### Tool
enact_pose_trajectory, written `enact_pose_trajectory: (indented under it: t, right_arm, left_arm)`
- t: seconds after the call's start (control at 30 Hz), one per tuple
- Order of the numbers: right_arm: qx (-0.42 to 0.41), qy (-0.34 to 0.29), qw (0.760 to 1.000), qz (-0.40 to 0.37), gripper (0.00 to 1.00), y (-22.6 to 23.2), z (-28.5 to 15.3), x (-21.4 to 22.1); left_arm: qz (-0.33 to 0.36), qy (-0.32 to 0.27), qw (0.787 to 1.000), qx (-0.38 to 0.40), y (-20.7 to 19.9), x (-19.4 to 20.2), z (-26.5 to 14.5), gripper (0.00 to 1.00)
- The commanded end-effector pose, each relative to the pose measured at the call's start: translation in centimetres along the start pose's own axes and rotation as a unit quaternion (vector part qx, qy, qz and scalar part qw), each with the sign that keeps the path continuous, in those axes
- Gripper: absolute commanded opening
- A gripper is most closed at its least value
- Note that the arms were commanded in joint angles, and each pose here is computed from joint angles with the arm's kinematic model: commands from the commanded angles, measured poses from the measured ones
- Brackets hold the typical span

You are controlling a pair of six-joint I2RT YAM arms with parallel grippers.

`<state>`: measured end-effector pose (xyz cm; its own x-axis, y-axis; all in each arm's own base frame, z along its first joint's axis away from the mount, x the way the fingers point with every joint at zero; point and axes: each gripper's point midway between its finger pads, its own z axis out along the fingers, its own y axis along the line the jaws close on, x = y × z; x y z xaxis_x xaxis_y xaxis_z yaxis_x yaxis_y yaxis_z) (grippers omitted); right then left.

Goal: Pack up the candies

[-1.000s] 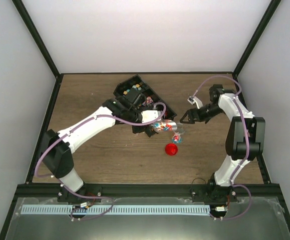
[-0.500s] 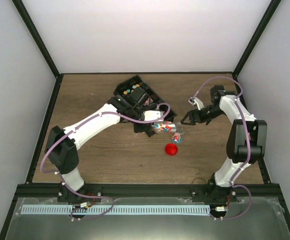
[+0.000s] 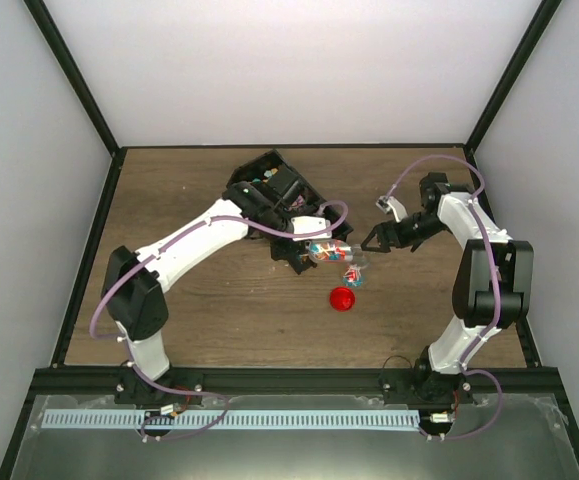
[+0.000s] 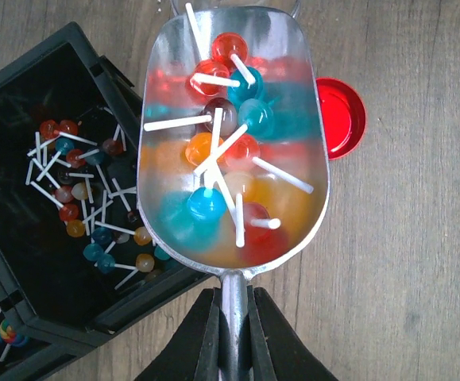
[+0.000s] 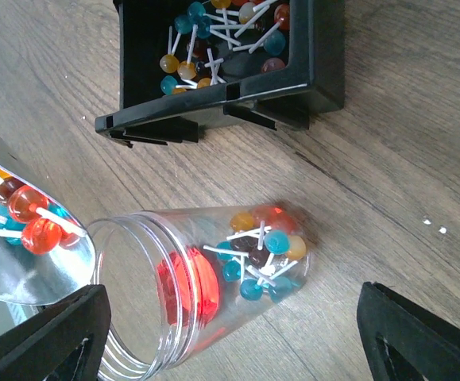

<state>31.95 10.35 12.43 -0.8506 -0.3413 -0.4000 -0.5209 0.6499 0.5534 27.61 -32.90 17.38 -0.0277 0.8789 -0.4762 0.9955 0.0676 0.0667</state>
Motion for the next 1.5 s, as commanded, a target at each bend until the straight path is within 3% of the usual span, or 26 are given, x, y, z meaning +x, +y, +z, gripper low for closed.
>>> enact_pose_trajectory:
  t: [0.0,1.47]
  right_arm:
    - [0.006,-0.013,1.0,-0.015,0.87,0.29,-0.67,-0.36]
    - [-0.009,-0.024,1.0,-0.006,0.87,0.33,-0.21,-0.6]
  left_arm:
    - [0.013,0.015,1.0,0.004,-0.13,-0.09,-0.12,0.04]
    - [0.023,0.051,0.998,0.0,0.18,-0.88,-0.77,0.04]
